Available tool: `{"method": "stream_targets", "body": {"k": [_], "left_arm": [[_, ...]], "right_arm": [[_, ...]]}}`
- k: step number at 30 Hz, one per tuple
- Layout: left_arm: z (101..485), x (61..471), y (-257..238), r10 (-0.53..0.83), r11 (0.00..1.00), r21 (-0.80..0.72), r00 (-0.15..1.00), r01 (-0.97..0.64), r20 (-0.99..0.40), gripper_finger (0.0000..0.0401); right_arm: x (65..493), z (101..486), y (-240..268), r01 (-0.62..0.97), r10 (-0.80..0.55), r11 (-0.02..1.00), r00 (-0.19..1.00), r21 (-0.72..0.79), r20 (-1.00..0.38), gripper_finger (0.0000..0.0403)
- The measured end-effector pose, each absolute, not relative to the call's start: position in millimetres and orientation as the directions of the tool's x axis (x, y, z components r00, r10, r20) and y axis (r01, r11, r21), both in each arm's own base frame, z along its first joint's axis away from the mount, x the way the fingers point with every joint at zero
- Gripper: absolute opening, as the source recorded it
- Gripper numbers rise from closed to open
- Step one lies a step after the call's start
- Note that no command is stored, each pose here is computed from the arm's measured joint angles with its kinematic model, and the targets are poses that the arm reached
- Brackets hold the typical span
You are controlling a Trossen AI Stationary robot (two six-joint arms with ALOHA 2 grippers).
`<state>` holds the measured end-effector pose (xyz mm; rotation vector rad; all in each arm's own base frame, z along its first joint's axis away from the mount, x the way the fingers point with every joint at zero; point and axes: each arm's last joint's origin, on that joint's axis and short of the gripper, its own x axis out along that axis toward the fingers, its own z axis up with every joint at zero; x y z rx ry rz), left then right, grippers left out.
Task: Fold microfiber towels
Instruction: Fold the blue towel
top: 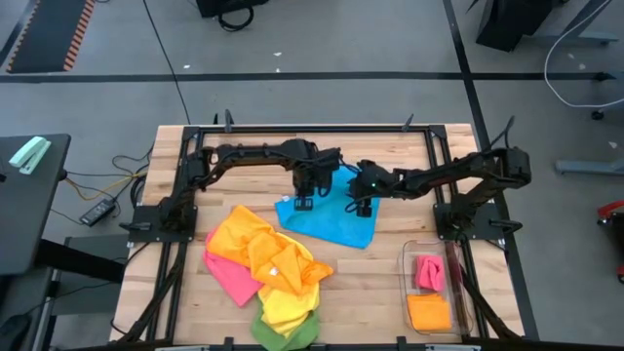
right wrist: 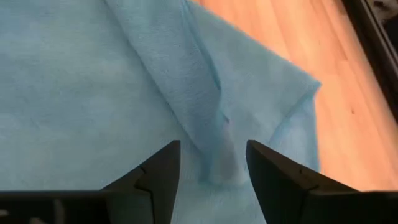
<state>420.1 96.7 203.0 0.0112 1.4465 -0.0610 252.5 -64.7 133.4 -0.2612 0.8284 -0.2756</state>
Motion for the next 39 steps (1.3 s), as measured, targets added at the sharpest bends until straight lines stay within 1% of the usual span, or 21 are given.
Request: {"method": "stream_targets", "body": {"k": [2, 6, 10, 13, 16, 19, 21, 24, 26, 28, 32, 34, 36, 39], "left_arm": [[203, 419, 93, -0.040, 0.998, -0.034, 0.104, 0.056, -0.994, 0.0028], [203, 419, 87, -0.045, 0.997, -0.039, 0.085, 0.064, -0.995, 0.0014], [203, 417, 81, -0.051, 0.997, -0.048, 0.057, 0.057, -0.997, 0.0010], [202, 414, 79, -0.059, 0.998, -0.058, 0.021, 0.030, -0.998, 0.0019], [202, 409, 78, -0.068, 0.997, -0.068, -0.027, 0.019, -0.997, 0.0032], [203, 409, 78, -0.069, 0.998, -0.069, -0.032, 0.002, -0.997, 0.0044], [200, 410, 78, -0.065, 0.998, -0.065, -0.015, 0.001, -0.998, 0.0050], [187, 412, 78, -0.052, 0.999, -0.052, 0.053, -0.002, -0.997, 0.0054], [181, 410, 76, -0.041, 0.999, -0.041, 0.108, 0.006, -0.993, 0.0050], [179, 405, 75, -0.031, 1.000, -0.031, 0.162, 0.008, -0.986, 0.0041], [185, 387, 73, -0.025, 0.999, -0.033, 0.219, -0.030, -0.975, 0.0021], [188, 377, 72, -0.025, 0.997, -0.041, 0.223, -0.068, -0.975, 0.0016], [181, 366, 70, -0.032, 0.994, -0.051, 0.189, -0.099, -0.982, 0.0017], [164, 354, 63, -0.041, 0.991, -0.058, 0.132, -0.124, -0.990, 0.0037]], "right_arm": [[254, 131, -66, 0.143, -0.367, 0.920, 0.633, -0.364, -0.681, 0.0191], [256, 122, -67, 0.128, -0.369, 0.919, 0.614, -0.372, -0.698, 0.0180], [256, 113, -67, 0.135, -0.391, 0.911, 0.580, -0.389, -0.715, 0.0163], [256, 114, -69, 0.155, -0.422, 0.898, 0.567, -0.411, -0.708, 0.0136], [255, 117, -68, 0.157, -0.427, 0.895, 0.574, -0.417, -0.699, 0.0096], [253, 122, -68, 0.151, -0.428, 0.893, 0.579, -0.425, -0.694, 0.0053], [251, 126, -68, 0.150, -0.428, 0.893, 0.578, -0.424, -0.695, 0.0041], [247, 131, -67, 0.148, -0.427, 0.894, 0.568, -0.424, -0.703, 0.0037], [244, 135, -67, 0.152, -0.427, 0.895, 0.564, -0.419, -0.707, 0.0037], [242, 140, -67, 0.160, -0.430, 0.894, 0.568, -0.418, -0.702, 0.0037], [240, 147, -66, 0.154, -0.409, 0.903, 0.592, -0.401, -0.694, 0.0037], [240, 150, -65, 0.142, -0.380, 0.915, 0.614, -0.377, -0.692, 0.0037], [240, 150, -65, 0.131, -0.359, 0.923, 0.626, -0.361, -0.692, 0.0036], [239, 148, -64, 0.129, -0.355, 0.926, 0.614, -0.354, -0.705, 0.0036]]}}
